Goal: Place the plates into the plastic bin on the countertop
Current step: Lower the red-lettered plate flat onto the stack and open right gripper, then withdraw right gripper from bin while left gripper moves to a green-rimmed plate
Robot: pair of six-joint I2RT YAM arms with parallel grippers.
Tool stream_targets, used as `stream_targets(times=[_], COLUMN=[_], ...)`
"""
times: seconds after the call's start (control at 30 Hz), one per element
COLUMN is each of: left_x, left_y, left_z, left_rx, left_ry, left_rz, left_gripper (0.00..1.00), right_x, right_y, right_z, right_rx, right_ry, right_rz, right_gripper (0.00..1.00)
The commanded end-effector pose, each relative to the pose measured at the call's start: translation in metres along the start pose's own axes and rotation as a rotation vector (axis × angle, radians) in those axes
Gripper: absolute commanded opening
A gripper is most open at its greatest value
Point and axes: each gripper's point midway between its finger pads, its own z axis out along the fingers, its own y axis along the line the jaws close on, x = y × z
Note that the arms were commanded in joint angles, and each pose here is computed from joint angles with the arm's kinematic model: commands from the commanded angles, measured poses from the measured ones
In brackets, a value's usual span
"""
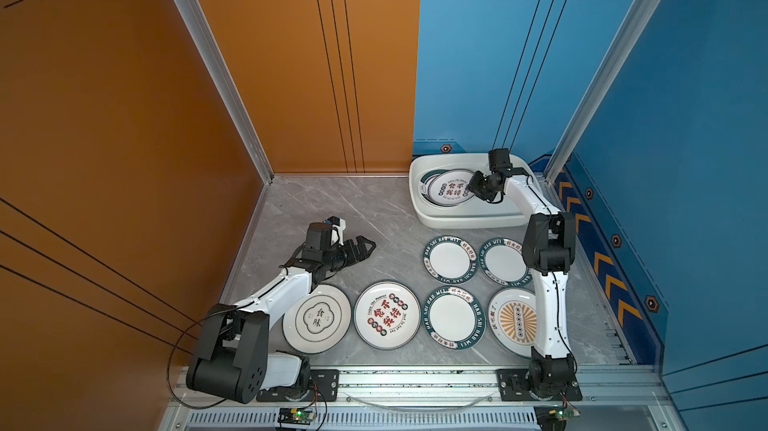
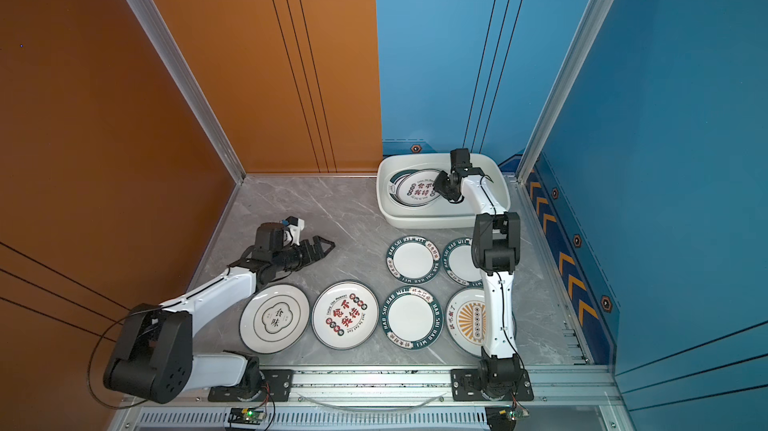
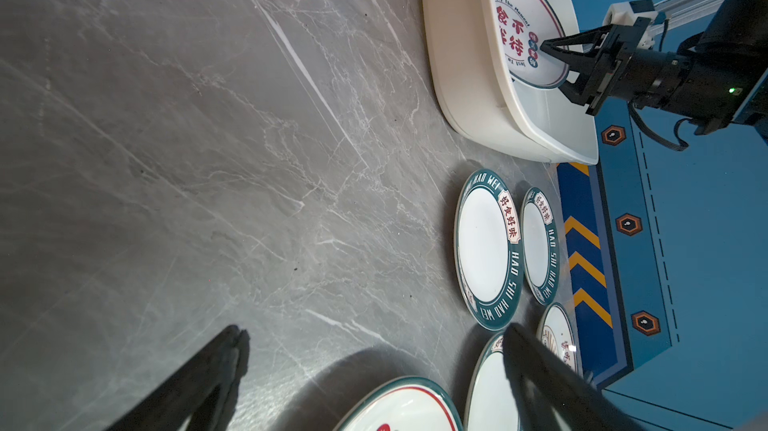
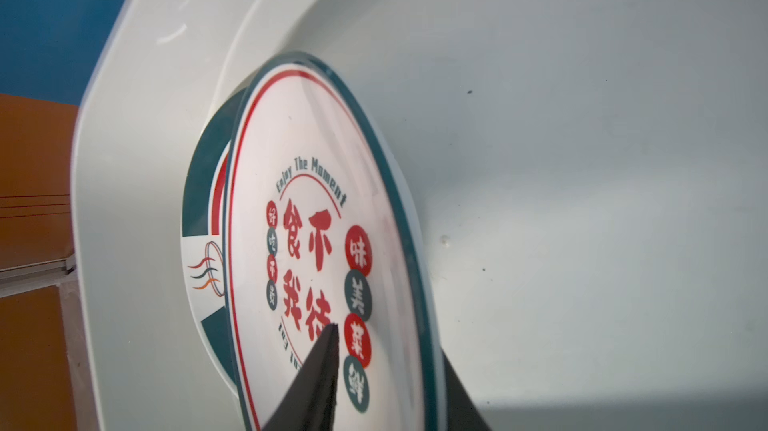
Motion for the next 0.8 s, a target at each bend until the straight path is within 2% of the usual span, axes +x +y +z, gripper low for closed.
stream_targets(times=[0.0, 0.2, 0.57, 0.77], left_x=[0.003, 0.005, 0.008, 0.018], left_y=[-0.006, -0.010, -0.019, -0.037], left_z=[0.002, 0.003, 0.006, 0.015], left_rx=[0.022, 0.027, 0.037, 0.059], left_ry=[0.019, 0.027, 0.037, 0.062], left_rz=[0.024, 0.032, 0.045, 0.060], left_gripper=[0.98, 0.98, 0.98, 0.98], right_x=[-0.002, 0.000, 0.002, -0.014], right_y=[0.002, -0.004, -0.003, 0.018], right_z=[-0.012, -0.015, -0.016, -0.043], right_rx=[0.059, 0.111, 0.122, 0.066], right_ry=[-0.019, -0.020, -0.017, -0.084], right_rz=[-0.082, -0.136, -0.161, -0.214], right_gripper=[0.34, 0.35, 0.36, 0.37])
